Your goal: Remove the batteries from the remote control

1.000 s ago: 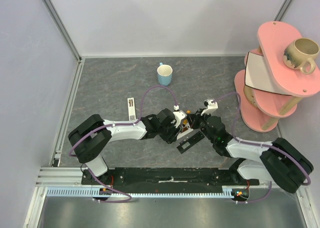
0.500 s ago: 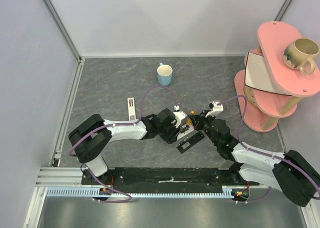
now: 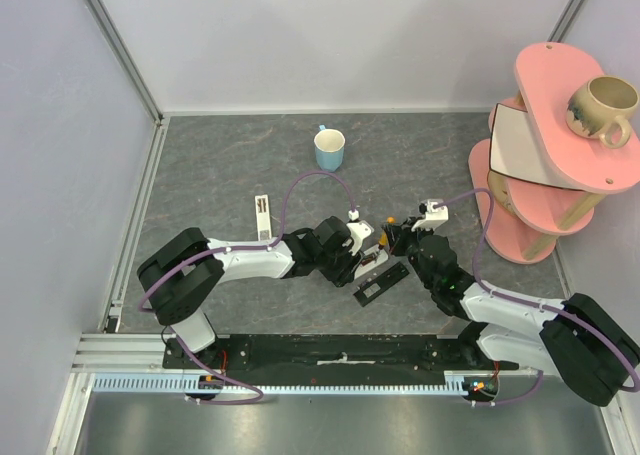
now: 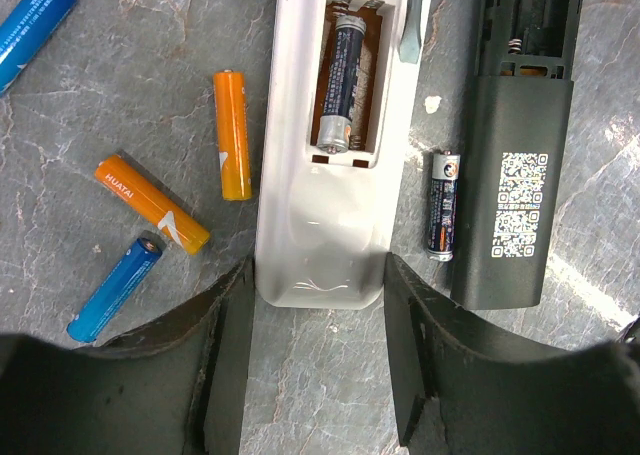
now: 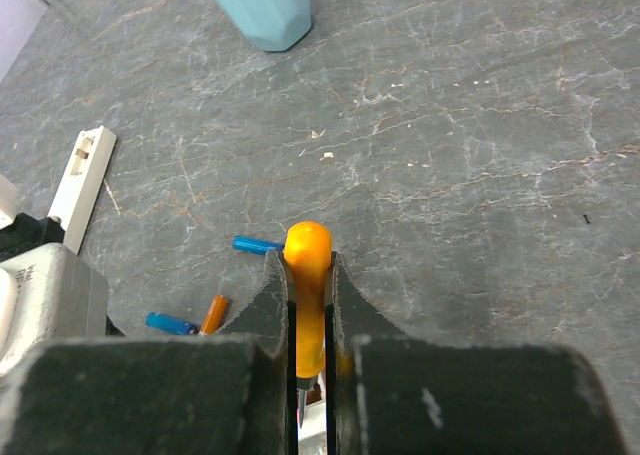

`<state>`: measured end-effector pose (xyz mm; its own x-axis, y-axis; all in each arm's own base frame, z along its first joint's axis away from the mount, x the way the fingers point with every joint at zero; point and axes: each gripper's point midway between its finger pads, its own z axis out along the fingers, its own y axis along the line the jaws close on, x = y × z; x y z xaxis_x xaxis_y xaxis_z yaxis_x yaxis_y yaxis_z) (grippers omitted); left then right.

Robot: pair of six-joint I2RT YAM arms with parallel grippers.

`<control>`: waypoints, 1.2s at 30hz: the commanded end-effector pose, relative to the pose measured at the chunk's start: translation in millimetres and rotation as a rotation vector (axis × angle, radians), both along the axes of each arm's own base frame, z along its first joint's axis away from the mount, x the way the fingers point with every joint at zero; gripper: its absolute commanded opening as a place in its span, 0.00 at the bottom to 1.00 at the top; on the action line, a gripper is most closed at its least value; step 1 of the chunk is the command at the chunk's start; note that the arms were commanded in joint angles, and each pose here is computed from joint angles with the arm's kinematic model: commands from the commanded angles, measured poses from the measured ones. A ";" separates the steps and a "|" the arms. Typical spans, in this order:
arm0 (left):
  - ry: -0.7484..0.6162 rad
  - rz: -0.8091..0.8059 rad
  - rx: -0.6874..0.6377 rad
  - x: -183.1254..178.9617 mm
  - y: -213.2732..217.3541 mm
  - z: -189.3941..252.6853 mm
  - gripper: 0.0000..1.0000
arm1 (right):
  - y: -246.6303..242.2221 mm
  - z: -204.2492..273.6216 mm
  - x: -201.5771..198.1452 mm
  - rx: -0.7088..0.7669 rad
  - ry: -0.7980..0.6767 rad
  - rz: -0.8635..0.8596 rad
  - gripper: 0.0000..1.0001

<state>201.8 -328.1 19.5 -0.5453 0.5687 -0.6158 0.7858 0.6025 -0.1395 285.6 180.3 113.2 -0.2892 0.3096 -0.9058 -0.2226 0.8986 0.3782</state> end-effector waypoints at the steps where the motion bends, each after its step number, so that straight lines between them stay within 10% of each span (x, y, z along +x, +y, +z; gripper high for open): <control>1: 0.030 -0.003 0.141 -6.3 26.7 -31.0 0.02 | -9.8 25.2 15.3 0.020 -0.080 -0.093 0.00; 36: 0.037 -0.009 0.144 -7.2 25.4 -32.9 0.02 | 4.2 3.9 19.2 -0.015 -0.071 -0.037 0.00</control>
